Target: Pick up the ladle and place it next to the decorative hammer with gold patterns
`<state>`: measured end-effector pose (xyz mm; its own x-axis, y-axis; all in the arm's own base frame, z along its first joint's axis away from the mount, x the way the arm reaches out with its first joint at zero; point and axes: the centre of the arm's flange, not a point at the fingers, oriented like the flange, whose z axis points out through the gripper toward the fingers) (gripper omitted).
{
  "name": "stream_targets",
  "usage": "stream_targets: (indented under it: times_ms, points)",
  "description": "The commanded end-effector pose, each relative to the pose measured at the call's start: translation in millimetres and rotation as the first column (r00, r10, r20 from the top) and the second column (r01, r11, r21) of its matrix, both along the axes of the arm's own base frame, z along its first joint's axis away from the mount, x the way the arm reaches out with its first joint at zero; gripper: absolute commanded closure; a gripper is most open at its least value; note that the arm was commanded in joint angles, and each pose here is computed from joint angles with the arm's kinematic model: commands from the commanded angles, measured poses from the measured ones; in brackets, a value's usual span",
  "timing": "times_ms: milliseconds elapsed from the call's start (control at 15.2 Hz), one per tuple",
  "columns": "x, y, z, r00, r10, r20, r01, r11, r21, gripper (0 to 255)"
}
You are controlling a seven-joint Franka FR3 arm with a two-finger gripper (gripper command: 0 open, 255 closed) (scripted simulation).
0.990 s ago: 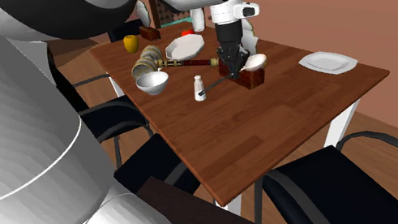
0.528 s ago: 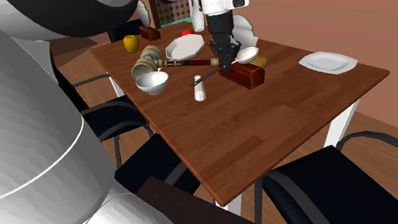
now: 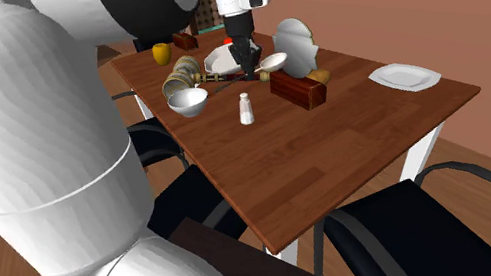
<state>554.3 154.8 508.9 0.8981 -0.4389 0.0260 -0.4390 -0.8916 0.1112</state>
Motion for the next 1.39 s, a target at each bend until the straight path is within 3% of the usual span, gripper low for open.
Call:
stream_targets:
  times_ms: [0, 726, 1320]
  points:
    - [2, 27, -1, 1.000, -0.001, 0.000, 0.001, 1.000, 0.000, 255]
    - [25, 170, -1, 1.000, -0.001, 0.000, 0.001, 1.000, 0.000, 255]
    - [25, 170, -48, 1.000, -0.001, 0.000, 0.001, 1.000, 0.000, 255]
